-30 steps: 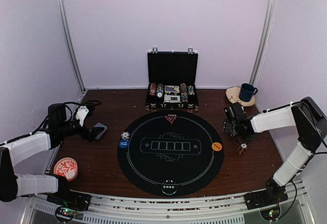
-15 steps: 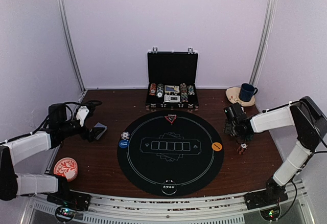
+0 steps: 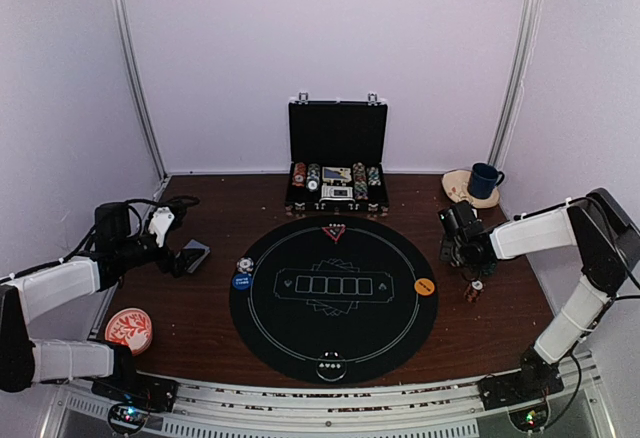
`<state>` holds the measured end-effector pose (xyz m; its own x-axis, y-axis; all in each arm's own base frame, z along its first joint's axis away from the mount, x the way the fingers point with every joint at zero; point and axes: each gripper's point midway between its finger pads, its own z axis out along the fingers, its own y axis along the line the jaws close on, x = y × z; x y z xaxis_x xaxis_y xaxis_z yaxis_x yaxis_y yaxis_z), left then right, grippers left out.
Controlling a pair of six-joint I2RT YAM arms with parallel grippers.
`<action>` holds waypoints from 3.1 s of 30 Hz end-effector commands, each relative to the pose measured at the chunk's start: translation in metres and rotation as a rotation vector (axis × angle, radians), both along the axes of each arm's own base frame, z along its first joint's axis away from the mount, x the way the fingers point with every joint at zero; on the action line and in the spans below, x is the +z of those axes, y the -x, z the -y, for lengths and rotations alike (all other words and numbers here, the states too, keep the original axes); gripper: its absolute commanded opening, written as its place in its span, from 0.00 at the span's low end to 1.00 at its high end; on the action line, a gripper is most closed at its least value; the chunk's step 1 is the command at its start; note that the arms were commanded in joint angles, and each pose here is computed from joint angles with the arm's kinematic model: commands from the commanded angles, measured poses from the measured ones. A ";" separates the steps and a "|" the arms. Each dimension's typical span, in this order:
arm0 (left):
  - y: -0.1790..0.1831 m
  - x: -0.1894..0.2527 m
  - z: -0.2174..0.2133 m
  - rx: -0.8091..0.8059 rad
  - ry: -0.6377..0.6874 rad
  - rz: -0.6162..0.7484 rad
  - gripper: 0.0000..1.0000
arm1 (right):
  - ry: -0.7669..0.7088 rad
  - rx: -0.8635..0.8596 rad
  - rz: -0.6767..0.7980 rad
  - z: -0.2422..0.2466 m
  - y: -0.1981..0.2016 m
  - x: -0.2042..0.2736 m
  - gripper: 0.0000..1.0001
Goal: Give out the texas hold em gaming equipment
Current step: Pick up the pile of poker chips from the pile of poker chips, then place the poker chips pile in the dealer area.
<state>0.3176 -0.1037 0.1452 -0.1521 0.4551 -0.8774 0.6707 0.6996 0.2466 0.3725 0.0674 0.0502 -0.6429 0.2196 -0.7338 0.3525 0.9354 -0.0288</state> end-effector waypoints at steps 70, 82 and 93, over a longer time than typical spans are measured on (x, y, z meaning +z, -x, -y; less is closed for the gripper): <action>-0.007 0.008 -0.001 0.013 -0.004 0.049 0.98 | -0.018 0.948 0.169 -0.353 0.141 0.064 0.28; -0.007 0.008 -0.002 0.014 -0.006 0.051 0.98 | -0.015 1.236 0.145 -0.412 0.236 0.049 0.28; -0.007 0.007 -0.002 0.014 -0.008 0.046 0.98 | 0.038 1.349 0.082 -0.403 0.264 0.025 0.29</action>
